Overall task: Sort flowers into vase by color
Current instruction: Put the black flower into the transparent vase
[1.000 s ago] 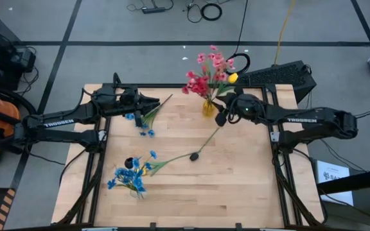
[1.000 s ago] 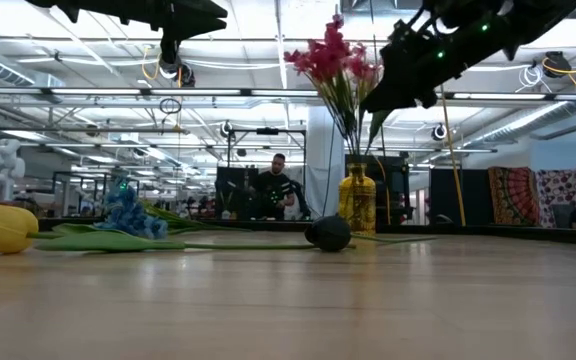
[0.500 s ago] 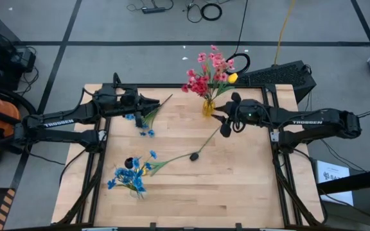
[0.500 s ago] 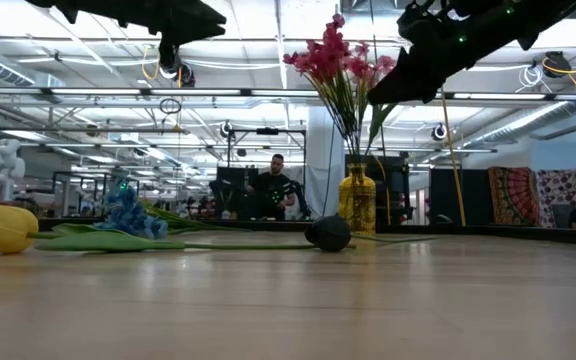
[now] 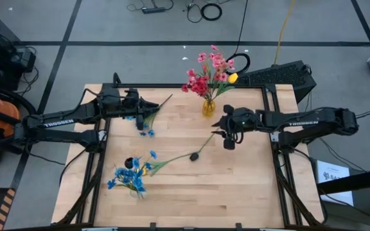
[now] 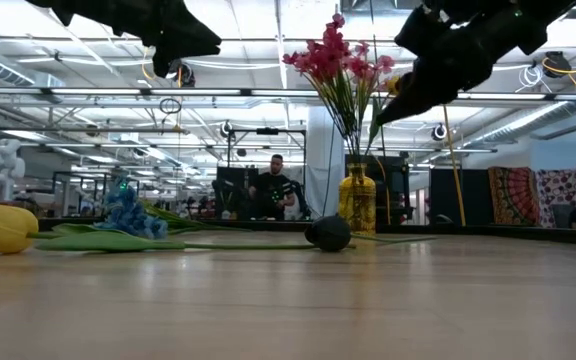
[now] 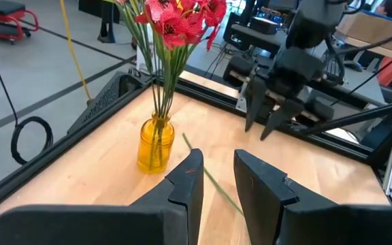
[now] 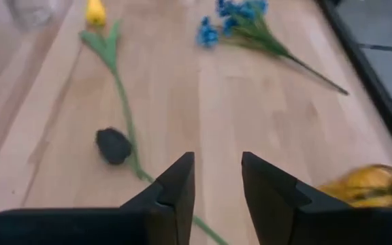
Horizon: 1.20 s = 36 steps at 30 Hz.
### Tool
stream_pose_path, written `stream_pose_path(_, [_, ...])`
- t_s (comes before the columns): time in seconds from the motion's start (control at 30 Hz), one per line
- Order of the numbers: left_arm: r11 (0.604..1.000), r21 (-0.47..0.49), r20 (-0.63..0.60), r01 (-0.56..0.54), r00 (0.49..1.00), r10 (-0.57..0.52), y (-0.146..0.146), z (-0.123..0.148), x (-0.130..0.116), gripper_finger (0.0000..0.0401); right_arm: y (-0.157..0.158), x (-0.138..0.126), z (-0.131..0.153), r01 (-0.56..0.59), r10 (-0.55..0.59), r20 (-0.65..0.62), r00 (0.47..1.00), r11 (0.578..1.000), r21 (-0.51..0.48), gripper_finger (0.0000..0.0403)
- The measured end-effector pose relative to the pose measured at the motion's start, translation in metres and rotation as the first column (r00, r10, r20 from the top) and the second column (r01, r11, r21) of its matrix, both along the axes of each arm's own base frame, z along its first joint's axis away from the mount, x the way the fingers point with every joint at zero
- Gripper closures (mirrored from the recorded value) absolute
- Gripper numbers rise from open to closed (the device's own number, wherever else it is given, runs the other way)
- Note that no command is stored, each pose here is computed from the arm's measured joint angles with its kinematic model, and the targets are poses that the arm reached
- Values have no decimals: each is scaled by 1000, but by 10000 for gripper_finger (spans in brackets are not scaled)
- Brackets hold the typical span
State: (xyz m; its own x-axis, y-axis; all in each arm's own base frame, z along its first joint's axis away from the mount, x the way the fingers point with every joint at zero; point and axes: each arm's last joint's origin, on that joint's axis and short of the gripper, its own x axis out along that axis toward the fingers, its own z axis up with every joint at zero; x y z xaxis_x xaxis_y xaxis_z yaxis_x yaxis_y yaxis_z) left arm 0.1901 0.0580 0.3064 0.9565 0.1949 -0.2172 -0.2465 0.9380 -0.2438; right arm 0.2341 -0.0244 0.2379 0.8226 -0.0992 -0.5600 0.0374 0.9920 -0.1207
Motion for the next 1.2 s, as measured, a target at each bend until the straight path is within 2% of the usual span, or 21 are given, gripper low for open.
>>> stream_pose_path(0.2, [1000, 0, -1, -1, 1000, 1, 0, 0, 0, 313, 7, 22, -2, -110, 109, -52, 993, 994, -22, 311])
stream_pose_path(0.4, [1000, 0, 0, -4, 1000, 4, 0, 0, 0, 313, 11, 48, -3, -240, 211, -234, 949, 966, -101, 321])
stream_pose_path(0.7, [999, 25, -15, -22, 1000, 23, 1, -1, 0, 313, 9, 76, -12, -260, 217, -371, 903, 963, -70, 321])
stream_pose_path(0.77, [997, 2, -26, -76, 997, 76, 2, -2, -1, 313, 9, 75, -13, -242, 205, -378, 903, 969, -53, 321])
stream_pose_path(0.87, [976, -69, -107, -205, 974, 197, 4, -8, -5, 313, 9, 74, -14, -208, 182, -391, 902, 978, -26, 321])
stream_pose_path(1.0, [903, -149, -227, -403, 903, 365, 9, -16, -13, 313, 9, 69, -16, -173, 158, -426, 891, 985, 5, 321])
stream_pose_path(1.1, [865, -194, -250, -462, 876, 412, 15, -20, -15, 313, 9, 68, -17, -153, 145, -434, 889, 988, 19, 321])
stream_pose_path(1.2, [850, -212, -271, -483, 864, 424, 23, -23, -14, 313, 9, 68, -17, -148, 142, -433, 890, 989, 20, 321])
